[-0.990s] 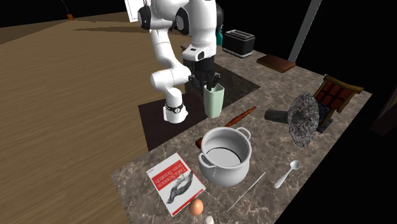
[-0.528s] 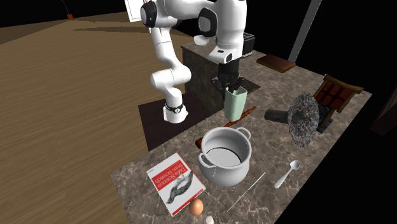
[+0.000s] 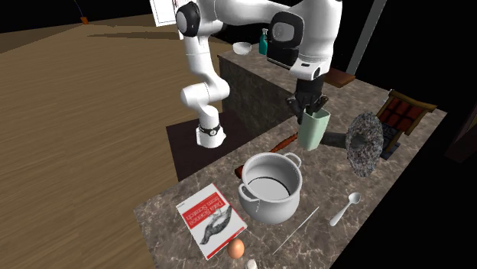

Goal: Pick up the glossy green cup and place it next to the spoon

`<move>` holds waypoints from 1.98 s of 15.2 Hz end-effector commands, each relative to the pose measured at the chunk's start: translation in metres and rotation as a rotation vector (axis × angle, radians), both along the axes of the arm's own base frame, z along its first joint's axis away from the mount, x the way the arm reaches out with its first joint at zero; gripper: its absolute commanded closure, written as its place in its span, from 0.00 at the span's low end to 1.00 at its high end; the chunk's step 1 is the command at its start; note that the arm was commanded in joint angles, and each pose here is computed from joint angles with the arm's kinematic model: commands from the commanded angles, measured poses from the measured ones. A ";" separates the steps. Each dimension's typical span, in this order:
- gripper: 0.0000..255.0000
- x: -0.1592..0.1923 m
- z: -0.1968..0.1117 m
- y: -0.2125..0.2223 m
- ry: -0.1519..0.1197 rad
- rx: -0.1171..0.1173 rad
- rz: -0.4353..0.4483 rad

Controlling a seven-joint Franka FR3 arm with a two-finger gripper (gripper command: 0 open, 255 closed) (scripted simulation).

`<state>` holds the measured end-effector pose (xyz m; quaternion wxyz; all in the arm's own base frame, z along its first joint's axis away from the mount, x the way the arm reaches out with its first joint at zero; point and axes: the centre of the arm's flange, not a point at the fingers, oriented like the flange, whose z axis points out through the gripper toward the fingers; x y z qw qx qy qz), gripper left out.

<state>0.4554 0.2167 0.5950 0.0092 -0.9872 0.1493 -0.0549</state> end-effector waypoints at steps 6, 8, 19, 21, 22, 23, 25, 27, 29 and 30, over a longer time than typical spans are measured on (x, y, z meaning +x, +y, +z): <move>1.00 0.057 -0.001 0.075 0.000 0.002 -0.001; 1.00 0.073 -0.001 0.095 0.000 0.002 -0.001; 1.00 0.108 -0.037 0.140 0.000 0.002 -0.001; 1.00 0.108 -0.048 0.140 0.000 0.002 -0.001; 1.00 0.108 -0.053 0.140 0.000 0.002 -0.001; 1.00 0.108 -0.058 0.140 0.000 0.002 -0.001; 1.00 0.108 -0.069 0.140 0.000 0.002 -0.001; 1.00 0.108 -0.079 0.140 0.000 0.002 -0.001; 1.00 0.108 -0.090 0.140 0.000 0.002 -0.001; 1.00 0.108 -0.095 0.140 0.000 0.002 -0.001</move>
